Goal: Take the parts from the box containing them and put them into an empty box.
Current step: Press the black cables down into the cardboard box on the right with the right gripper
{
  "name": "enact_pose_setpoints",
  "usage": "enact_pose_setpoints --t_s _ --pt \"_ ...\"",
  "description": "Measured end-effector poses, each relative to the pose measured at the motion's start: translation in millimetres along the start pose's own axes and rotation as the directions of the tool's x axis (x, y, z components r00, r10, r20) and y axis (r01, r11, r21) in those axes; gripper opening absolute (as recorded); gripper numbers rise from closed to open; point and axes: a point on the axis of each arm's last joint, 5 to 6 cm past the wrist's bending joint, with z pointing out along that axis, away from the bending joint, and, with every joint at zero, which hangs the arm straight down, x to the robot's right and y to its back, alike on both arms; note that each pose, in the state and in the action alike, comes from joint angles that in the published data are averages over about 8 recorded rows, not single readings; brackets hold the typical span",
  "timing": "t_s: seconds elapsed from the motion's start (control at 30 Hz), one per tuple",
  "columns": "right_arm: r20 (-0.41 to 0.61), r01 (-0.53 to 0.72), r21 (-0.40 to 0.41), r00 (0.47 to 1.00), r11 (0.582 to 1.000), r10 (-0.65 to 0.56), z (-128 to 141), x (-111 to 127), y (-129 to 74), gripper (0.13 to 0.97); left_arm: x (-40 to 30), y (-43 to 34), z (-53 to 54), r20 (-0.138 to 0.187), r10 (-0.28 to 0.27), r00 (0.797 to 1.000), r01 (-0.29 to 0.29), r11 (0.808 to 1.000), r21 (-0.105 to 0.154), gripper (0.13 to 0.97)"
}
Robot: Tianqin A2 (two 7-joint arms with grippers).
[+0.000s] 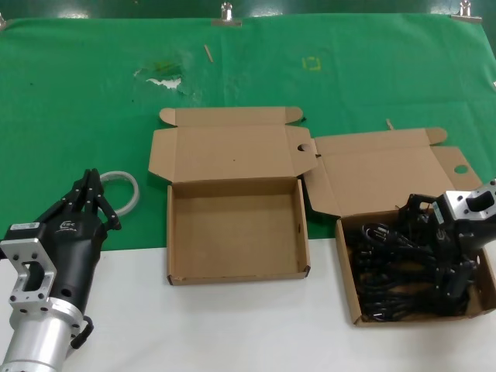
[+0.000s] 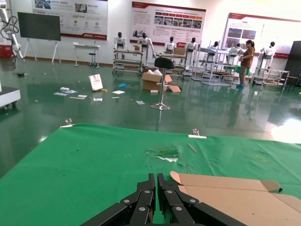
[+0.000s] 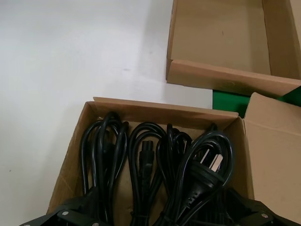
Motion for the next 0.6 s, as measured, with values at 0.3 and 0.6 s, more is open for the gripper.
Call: enact_pose_setpoints --t_s 0.3,0.6 --pt "-0.007 -0.002 -0.006 1.0 1.0 0.002 5.8 3.2 3.8 0.881 0.0 0.0 0.0 0.0 0.0 1.0 0.0 1.0 0.0 0.156" --pt "-0.012 -0.001 -0.009 1.0 1.0 0.001 6.7 6.9 4.1 0.748 0.0 0.0 0.0 0.0 0.0 1.0 0.0 1.0 0.0 0.156"
